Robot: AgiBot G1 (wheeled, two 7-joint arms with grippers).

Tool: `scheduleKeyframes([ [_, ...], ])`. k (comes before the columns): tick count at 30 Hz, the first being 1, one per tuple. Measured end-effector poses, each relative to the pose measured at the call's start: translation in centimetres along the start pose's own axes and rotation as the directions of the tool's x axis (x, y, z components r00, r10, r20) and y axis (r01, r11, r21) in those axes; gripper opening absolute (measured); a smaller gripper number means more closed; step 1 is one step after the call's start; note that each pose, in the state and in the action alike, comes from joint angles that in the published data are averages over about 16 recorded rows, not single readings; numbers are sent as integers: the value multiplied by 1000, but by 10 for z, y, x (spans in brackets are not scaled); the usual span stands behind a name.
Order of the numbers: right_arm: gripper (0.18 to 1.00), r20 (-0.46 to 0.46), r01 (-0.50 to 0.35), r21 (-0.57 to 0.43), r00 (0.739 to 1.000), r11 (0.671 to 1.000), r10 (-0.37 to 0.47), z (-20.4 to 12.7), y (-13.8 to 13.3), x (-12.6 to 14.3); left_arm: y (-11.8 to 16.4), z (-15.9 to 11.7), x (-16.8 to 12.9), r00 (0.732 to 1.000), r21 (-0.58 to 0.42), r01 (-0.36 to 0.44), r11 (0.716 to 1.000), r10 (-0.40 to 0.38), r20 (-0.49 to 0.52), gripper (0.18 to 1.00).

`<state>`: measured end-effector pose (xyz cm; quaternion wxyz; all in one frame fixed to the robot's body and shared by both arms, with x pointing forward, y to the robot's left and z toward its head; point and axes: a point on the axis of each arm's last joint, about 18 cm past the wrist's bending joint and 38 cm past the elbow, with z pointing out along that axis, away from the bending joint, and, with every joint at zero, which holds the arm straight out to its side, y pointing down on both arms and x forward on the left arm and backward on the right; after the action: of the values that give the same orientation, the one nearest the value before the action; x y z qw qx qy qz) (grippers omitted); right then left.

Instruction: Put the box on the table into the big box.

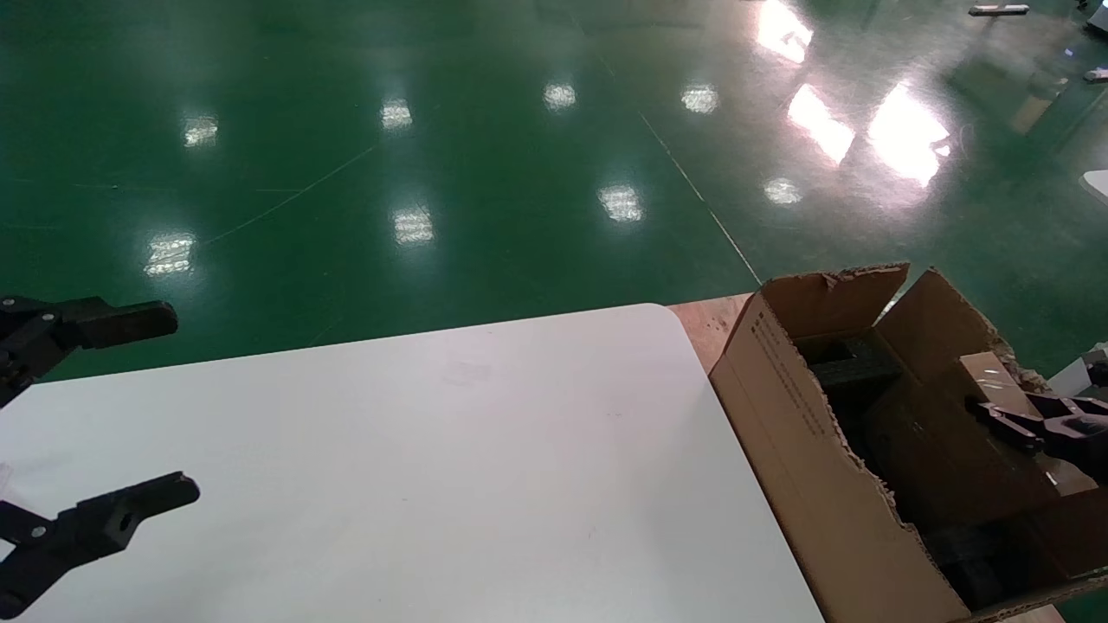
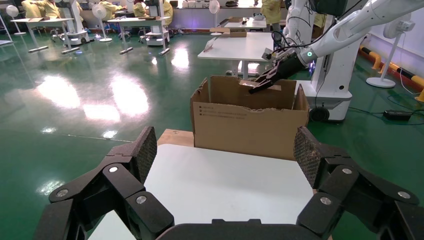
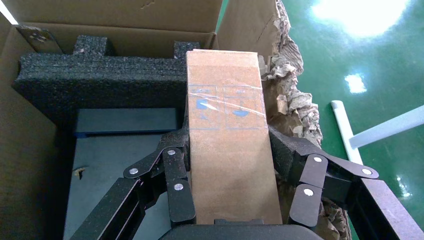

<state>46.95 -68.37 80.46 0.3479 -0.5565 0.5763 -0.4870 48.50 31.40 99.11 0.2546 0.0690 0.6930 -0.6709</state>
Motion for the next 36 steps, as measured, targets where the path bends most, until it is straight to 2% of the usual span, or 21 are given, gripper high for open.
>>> scheduleKeyframes([
  [14, 504, -10, 12, -3, 1000, 1000, -12, 4, -2, 3, 0, 0, 0, 1000, 0, 0, 1000, 0, 1, 1001],
  [20, 553, -13, 13, -4, 1000, 1000, -13, 3, -2, 3, 0, 0, 0, 1000, 0, 0, 1000, 0, 1, 1001],
  [30, 718, -10, 10, 1, 1000, 1000, -10, 3, -3, 3, 0, 0, 0, 1000, 0, 0, 1000, 0, 1, 1001],
  [36, 828, 24, 13, 34, 1000, 999, -14, 5, -13, -6, 0, 0, 0, 1000, 0, 0, 1000, 0, 1, 1001],
])
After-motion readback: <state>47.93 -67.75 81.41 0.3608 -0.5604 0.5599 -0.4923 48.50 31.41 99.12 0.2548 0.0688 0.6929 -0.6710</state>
